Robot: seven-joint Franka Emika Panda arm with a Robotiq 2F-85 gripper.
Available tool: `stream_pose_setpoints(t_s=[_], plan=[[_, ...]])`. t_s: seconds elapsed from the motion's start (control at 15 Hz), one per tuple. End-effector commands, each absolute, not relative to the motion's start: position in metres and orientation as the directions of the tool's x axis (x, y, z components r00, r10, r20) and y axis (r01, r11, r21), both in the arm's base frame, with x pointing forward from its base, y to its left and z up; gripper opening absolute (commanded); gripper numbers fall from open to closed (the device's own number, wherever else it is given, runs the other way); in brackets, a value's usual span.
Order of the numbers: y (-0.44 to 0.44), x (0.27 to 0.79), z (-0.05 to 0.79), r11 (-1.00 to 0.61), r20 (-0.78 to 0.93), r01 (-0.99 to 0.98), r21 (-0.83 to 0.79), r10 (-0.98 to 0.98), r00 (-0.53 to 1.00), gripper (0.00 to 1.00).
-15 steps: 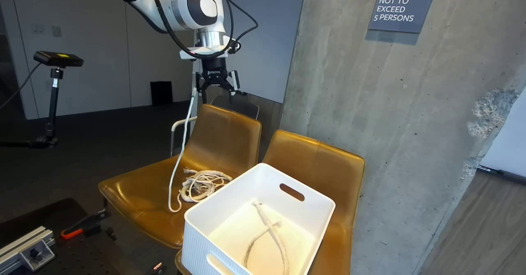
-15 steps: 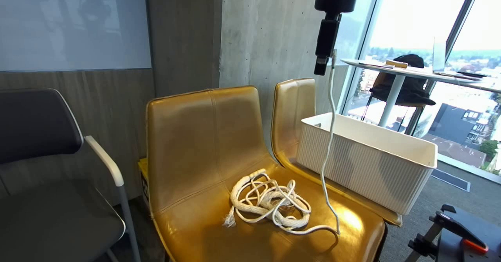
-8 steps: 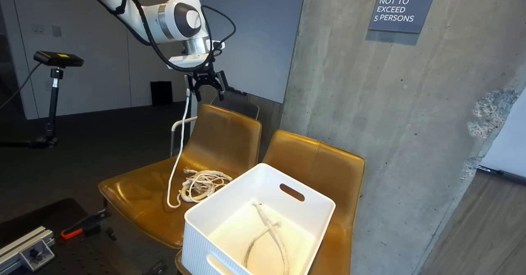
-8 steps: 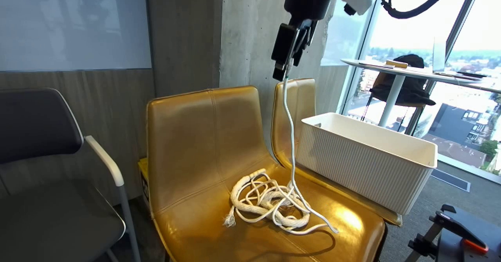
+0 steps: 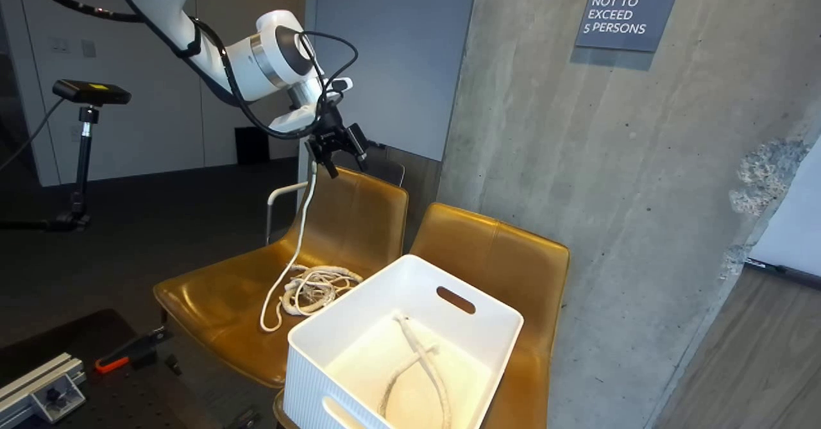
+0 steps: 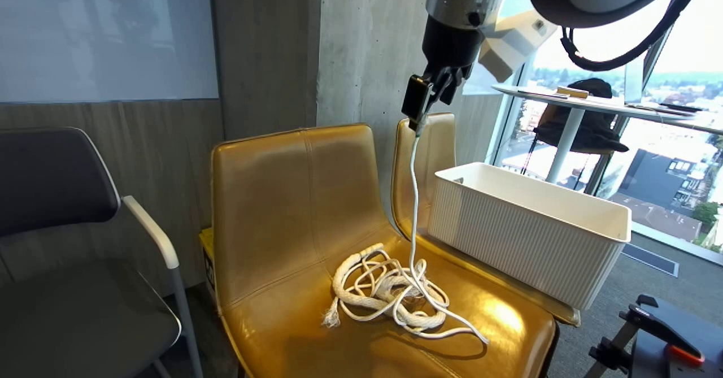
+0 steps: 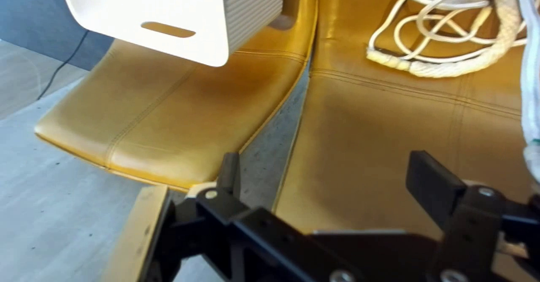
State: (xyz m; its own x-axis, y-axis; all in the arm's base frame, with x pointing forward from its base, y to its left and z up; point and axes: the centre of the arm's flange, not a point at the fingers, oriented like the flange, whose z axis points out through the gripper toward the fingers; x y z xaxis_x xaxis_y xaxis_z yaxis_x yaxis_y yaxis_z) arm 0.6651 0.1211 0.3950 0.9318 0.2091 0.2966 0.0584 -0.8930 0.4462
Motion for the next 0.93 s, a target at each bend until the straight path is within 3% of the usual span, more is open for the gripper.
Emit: stream_pose_setpoints(t_s=[0.0,0.53,0.87], plan=[[0.129,0.660,0.394,-0.851,0.343,-0.030,0.524,0.179,0.922,1.00],[0.186,0.636,0.369,-0.803,0.351,-0.080,0.590,0.166,0.922,1.00],[0.172,0.635,0.347,-0.800,0.308,-0.078,0.595,0.137,0.941,1.00]])
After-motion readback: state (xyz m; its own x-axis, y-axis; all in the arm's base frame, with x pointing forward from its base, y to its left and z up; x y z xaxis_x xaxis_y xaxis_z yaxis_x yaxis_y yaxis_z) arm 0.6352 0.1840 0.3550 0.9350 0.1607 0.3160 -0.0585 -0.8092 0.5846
